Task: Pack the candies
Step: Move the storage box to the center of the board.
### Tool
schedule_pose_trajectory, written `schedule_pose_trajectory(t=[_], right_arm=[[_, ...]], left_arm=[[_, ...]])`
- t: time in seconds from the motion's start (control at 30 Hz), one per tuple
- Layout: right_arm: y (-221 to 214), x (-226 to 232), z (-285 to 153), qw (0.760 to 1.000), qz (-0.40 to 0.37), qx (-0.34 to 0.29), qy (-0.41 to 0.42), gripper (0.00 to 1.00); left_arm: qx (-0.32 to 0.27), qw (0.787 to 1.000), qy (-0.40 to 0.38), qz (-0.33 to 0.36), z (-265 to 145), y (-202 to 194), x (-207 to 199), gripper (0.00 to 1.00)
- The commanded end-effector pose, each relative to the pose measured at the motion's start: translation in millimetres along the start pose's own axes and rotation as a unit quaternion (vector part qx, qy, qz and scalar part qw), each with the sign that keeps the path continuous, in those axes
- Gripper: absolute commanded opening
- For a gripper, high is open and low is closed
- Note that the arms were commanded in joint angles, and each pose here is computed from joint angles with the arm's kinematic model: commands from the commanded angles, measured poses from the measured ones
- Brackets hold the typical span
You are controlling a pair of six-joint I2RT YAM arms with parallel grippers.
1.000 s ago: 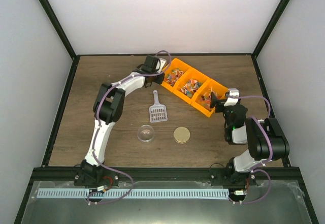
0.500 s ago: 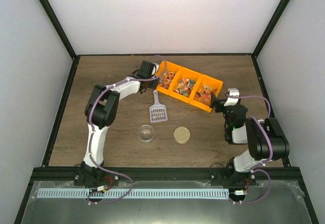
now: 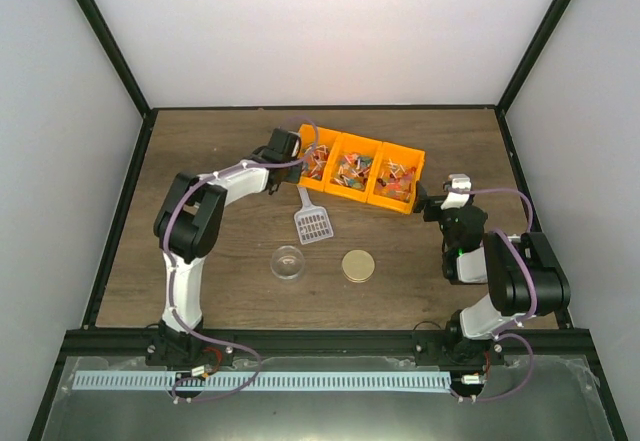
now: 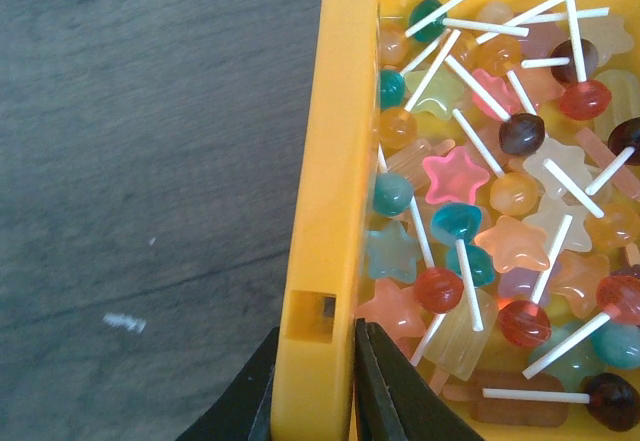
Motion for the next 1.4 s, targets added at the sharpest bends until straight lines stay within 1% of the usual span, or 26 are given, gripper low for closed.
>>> schedule_pose_trajectory(t=[0.0, 0.2, 0.33, 0.5, 0.7, 0.87, 0.93, 0.97, 1.0, 1.03, 1.07, 1.1, 1.17, 1.2, 1.23, 1.37], right_arm=[[11, -2, 1, 1.000, -0.014, -0.023, -0.002, 1.00], [11, -2, 2, 1.000, -0.014, -0.023, -0.002, 1.00], [11, -2, 1, 1.000, -0.014, -0.023, -0.002, 1.00], [11, -2, 2, 1.000, -0.014, -0.023, -0.002, 1.00], [11, -2, 1, 1.000, -0.014, -0.023, -0.002, 1.00], [11, -2, 2, 1.000, -0.014, -0.023, -0.002, 1.00], [11, -1, 2, 1.000, -0.014, -0.023, -0.001, 1.00], [11, -2, 1, 1.000, -0.014, -0.023, -0.002, 1.00], [11, -1, 1, 1.000, -0.014, -0.023, -0.001, 1.00], [11, -2, 1, 1.000, -0.014, -0.023, -0.002, 1.00], [11, -1, 2, 1.000, -0.014, -0.022, -0.001, 1.00], [11, -1, 2, 1.000, -0.014, -0.023, -0.001, 1.00], [11, -1, 2, 1.000, -0.014, -0.023, -0.001, 1.00], [12, -2, 1, 1.000, -0.014, -0.024, -0.002, 1.00], [11, -2, 1, 1.000, -0.014, -0.023, -0.002, 1.00], [11, -2, 2, 1.000, -0.014, -0.023, -0.002, 1.00]], left_arm=[[-0.025, 0.998, 0.058, -0.021, -26, 9, 20, 0.17], [-0.019, 0.997, 0.075, -0.030, -37, -4, 25, 0.17], [-0.011, 0.993, 0.108, -0.047, -45, -12, 35, 0.17], [0.009, 0.990, 0.132, -0.057, -43, -22, 41, 0.17], [0.015, 0.979, 0.178, -0.099, -55, -26, 56, 0.17], [0.033, 0.978, 0.181, -0.096, -55, -34, 57, 0.17], [0.038, 0.978, 0.183, -0.091, -57, -39, 58, 0.20], [0.039, 0.978, 0.183, -0.088, -59, -40, 58, 0.22], [0.037, 0.979, 0.182, -0.084, -61, -41, 58, 0.28], [0.034, 0.980, 0.178, -0.079, -64, -41, 58, 0.41], [0.028, 0.982, 0.173, -0.071, -67, -40, 58, 0.57], [0.024, 0.983, 0.169, -0.067, -70, -39, 57, 0.71], [0.023, 0.987, 0.154, -0.047, -73, -36, 56, 0.91], [0.022, 0.987, 0.151, -0.039, -75, -34, 56, 0.96], [0.018, 0.989, 0.145, -0.034, -78, -31, 55, 0.99], [-0.011, 0.993, 0.111, -0.033, -93, -17, 50, 1.00]])
Point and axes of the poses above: each gripper's point midway between its finger pads, its own z axis out along the fingers, its own x axis along the line the jaws close on, y = z × x, the point moved 3 cm from there along -z, back along the fingers, and after that the axes turned 6 degrees about z, right-handed, at the moved point
